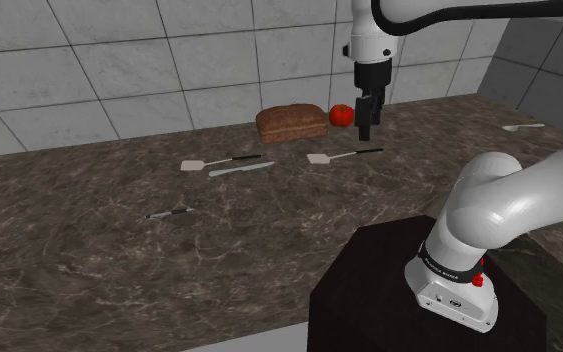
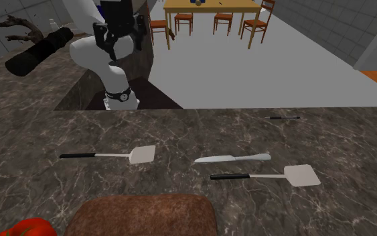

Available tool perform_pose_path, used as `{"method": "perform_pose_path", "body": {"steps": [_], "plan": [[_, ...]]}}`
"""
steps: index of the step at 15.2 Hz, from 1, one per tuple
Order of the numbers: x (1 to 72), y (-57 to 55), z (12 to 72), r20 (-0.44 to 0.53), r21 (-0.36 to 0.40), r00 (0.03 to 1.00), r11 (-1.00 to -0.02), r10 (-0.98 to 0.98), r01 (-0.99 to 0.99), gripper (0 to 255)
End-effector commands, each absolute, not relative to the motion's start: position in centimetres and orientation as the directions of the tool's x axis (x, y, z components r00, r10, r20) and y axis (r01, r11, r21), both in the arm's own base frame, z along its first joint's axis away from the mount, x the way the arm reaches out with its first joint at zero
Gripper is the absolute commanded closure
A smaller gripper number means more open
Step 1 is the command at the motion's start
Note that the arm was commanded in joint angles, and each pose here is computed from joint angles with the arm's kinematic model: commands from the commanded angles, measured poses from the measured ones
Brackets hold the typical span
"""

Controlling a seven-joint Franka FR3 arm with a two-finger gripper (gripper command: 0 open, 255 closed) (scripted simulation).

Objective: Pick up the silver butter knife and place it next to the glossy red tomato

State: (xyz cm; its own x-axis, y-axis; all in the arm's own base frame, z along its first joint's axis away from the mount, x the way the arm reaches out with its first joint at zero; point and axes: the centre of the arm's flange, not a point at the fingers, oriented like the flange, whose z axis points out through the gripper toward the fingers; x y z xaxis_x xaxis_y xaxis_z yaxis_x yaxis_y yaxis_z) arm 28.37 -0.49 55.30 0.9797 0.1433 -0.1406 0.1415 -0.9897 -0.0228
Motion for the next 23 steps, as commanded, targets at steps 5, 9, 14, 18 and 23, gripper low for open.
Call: {"method": "perform_pose_path", "body": {"steps": [5,9,14,18,23], "plan": [[32.3,-0.9,52.6,-0.102,-0.033,0.970,-0.975,0.221,0.219,0],[36.3,-1.0,50.0,-0.062,-0.040,0.953,-0.954,0.298,0.296,0],[41.5,-0.7,47.0,-0.012,-0.045,0.921,-0.920,0.390,0.389,0],[45.7,0.1,44.8,0.029,-0.044,0.888,-0.886,0.460,0.461,0],[50.9,1.5,42.3,0.079,-0.040,0.836,-0.836,0.543,0.547,0]]}}
